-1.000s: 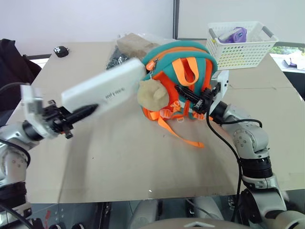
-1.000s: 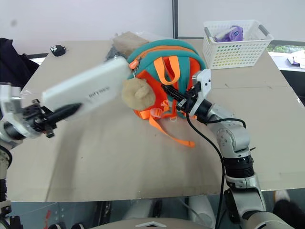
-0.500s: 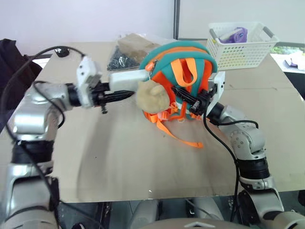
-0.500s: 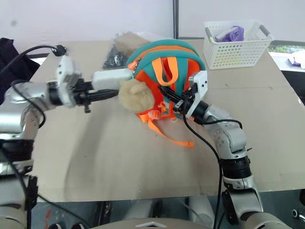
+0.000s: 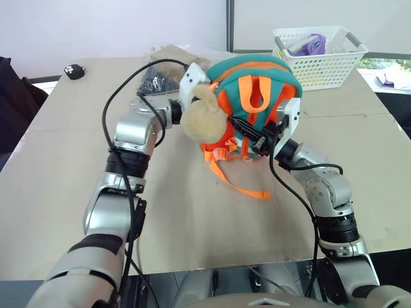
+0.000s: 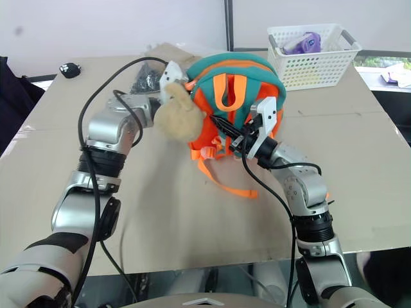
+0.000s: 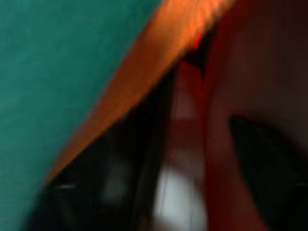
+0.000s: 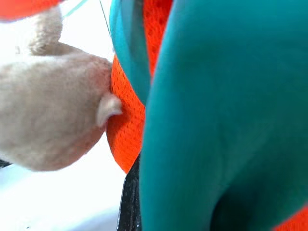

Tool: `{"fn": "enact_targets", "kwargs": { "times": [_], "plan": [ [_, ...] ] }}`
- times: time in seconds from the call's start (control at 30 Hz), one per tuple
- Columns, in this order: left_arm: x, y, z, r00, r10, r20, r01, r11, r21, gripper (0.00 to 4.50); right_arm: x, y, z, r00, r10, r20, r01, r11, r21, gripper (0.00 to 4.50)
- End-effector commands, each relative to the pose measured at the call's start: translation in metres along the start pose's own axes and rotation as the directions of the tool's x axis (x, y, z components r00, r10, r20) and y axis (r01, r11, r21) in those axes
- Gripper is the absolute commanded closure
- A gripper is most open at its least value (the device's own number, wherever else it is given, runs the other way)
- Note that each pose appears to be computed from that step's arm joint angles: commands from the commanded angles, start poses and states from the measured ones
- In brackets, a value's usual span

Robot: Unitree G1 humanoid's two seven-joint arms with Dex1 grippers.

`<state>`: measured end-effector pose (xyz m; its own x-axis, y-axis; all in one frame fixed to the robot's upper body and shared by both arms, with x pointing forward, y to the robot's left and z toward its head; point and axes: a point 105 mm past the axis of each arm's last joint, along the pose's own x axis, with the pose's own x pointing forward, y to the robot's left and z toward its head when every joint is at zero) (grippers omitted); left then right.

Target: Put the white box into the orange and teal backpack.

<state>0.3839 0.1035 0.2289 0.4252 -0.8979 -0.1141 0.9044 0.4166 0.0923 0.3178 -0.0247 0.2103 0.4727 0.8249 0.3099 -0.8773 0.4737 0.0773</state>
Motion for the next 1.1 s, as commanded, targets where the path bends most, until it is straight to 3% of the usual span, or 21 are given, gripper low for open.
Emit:
{"fn": "enact_targets", "kwargs": {
  "times": [0.03, 0.17, 0.23, 0.33, 0.53, 0.73, 0.87, 0.97, 1.1],
  "plan": [
    [-0.047, -0.009, 0.043, 0.988, -0.030, 0.150, 0.026, 0.999, 0.029, 0.07, 0.000, 0.005, 0.012, 0.999, 0.000, 0.047, 0.001, 0.999, -0.035, 4.50],
    [-0.095, -0.018, 0.054, 0.981, 0.000, 0.196, 0.009, 0.999, -0.047, 0.07, -0.001, 0.003, 0.010, 0.999, -0.005, 0.042, 0.006, 0.999, -0.039, 4.50],
    [-0.120, -0.036, 0.059, 0.970, -0.048, 0.240, 0.079, 0.989, -0.122, 0.07, -0.001, 0.002, 0.010, 0.999, -0.004, 0.037, 0.006, 0.999, -0.041, 4.50],
    [-0.136, -0.056, 0.058, 0.961, -0.073, 0.268, 0.132, 0.969, -0.208, 0.07, -0.001, 0.002, 0.008, 1.000, 0.005, 0.025, -0.004, 0.999, -0.043, 4.50],
    [-0.116, -0.082, 0.021, 0.997, -0.049, 0.068, 0.064, 0.965, -0.255, 0.07, 0.001, 0.002, 0.007, 1.000, 0.015, 0.021, -0.014, 0.999, -0.046, 4.50],
    [-0.083, -0.091, 0.010, 0.998, -0.016, 0.057, 0.027, 0.981, -0.194, 0.07, 0.002, 0.004, 0.007, 1.000, 0.015, 0.027, -0.014, 0.999, -0.038, 4.50],
    [-0.076, -0.070, 0.006, 0.993, 0.088, 0.081, -0.070, 0.975, -0.210, 0.07, 0.003, 0.006, 0.005, 0.999, 0.019, 0.028, -0.018, 0.999, -0.032, 4.50],
    [-0.076, -0.059, 0.002, 0.986, 0.149, 0.075, -0.130, 0.968, -0.214, 1.01, 0.003, 0.007, 0.005, 0.999, 0.021, 0.028, -0.020, 0.999, -0.030, 4.50],
    [-0.076, -0.057, 0.005, 0.981, 0.160, 0.106, -0.135, 0.967, -0.214, 3.00, 0.004, 0.008, 0.004, 0.999, 0.021, 0.030, -0.021, 0.999, -0.028, 4.50]
  ]
}}
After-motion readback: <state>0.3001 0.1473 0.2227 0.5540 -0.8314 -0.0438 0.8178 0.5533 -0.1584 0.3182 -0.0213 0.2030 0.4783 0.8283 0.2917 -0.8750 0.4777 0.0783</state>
